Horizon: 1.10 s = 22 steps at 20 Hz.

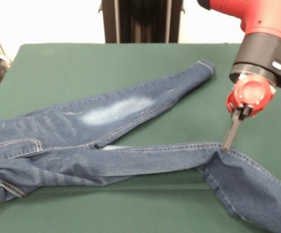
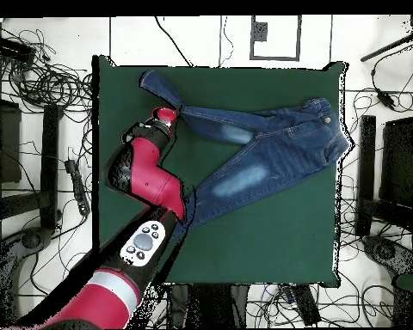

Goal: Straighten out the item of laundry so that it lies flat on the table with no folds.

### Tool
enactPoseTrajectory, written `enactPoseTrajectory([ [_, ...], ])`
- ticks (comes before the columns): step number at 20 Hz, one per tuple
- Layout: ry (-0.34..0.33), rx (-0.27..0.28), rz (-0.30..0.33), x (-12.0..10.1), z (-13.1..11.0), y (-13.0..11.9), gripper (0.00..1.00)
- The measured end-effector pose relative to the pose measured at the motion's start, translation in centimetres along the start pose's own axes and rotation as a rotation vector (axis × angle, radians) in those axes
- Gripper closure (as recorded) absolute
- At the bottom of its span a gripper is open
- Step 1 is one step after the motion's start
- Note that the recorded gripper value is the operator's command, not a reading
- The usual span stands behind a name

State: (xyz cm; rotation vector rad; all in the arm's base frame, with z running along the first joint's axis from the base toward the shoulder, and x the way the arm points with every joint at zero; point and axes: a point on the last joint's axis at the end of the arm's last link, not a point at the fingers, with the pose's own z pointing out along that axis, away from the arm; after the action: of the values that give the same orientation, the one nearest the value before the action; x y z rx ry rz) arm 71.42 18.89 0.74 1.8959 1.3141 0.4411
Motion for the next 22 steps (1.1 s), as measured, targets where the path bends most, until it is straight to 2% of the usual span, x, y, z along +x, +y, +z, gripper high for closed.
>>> enactPoseTrajectory([
  [22,-0.005,0.005,-0.002,-0.33,-0.42,-0.2,1.0],
])
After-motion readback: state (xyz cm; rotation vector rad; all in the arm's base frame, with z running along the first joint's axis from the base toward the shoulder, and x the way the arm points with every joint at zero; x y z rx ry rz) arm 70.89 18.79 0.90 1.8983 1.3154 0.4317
